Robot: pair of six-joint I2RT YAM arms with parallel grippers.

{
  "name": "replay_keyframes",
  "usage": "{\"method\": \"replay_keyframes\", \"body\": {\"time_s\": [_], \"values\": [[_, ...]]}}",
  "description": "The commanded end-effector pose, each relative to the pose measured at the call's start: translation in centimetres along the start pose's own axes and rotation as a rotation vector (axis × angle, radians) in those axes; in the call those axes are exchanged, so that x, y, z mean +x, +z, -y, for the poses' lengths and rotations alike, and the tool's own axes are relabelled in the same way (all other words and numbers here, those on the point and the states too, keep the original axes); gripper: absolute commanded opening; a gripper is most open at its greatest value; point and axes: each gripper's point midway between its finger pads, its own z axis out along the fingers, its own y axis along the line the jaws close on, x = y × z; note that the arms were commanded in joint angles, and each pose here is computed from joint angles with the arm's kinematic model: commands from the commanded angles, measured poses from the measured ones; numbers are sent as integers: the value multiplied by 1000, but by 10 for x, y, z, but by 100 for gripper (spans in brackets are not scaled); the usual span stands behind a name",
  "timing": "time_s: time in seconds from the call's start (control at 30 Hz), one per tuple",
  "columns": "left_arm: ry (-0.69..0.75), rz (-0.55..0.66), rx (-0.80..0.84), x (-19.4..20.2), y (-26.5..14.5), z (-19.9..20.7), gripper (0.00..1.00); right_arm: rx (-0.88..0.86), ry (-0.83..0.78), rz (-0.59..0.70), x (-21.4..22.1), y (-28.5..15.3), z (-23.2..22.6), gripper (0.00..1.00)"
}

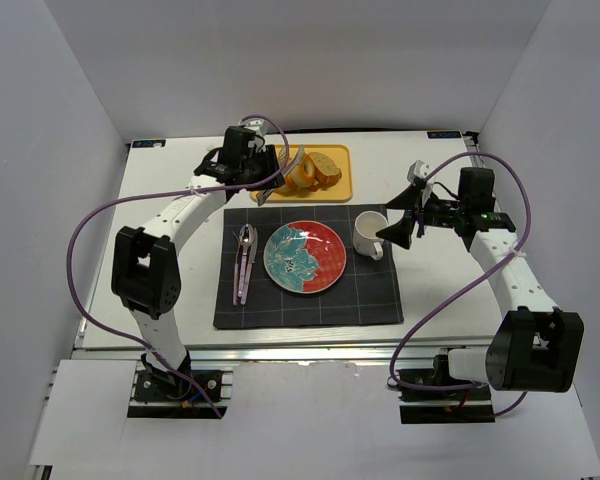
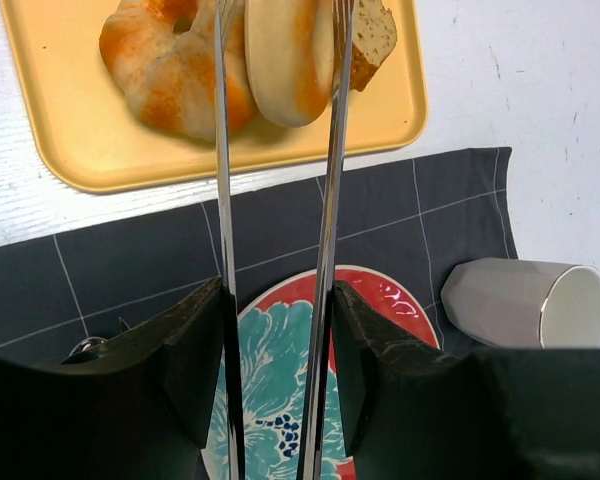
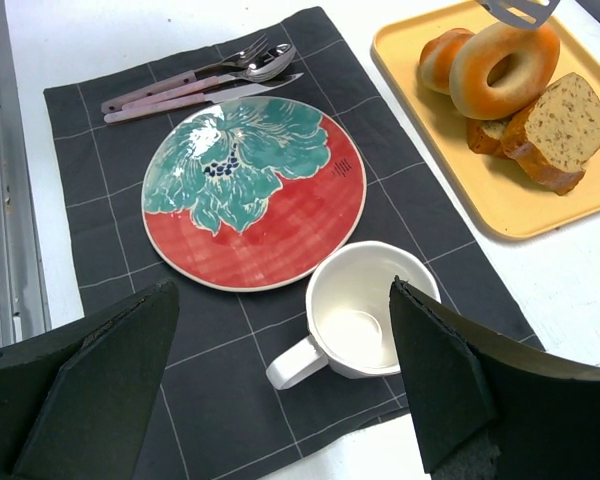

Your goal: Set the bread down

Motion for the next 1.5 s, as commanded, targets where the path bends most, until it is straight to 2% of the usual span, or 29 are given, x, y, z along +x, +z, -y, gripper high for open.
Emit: {"method": "replay_keyframes", "body": {"time_s": [0.0, 0.63, 0.8, 0.9, 0.97, 1.0, 1.03, 1.2, 1.33, 1.43, 1.47], "values": [[23, 23, 20, -12, -6, 9, 55, -18, -24, 34, -8, -1, -3, 89], [21, -42, 41, 9, -1, 10, 56, -29, -18, 44, -9, 0, -6, 89], [22, -41, 36, 11, 1, 8, 52, -29, -27, 45, -11, -1, -7, 89], [22, -41, 34, 12, 0, 8, 47, -29, -28, 48, -12, -1, -7, 89], [25, -41, 39, 12, 0, 9, 33, -30, -29, 50, -13, -1, -7, 89], [27, -38, 40, 11, -1, 9, 33, -30, -29, 50, -13, -1, -7, 89], [27, -37, 44, 11, -1, 10, 24, -31, -32, 51, -14, -2, -8, 89], [27, 28, 77, -10, -19, 22, 5, -29, -42, 56, -19, -3, -9, 89], [38, 109, 139, -32, -65, 42, 1, -23, -51, 55, -23, -5, -10, 89], [27, 65, 178, -10, -84, 45, 0, -20, -60, 51, -26, -6, -10, 89], [21, 81, 203, -9, -103, 50, 0, -21, -59, 49, -28, -7, -10, 90]]}}
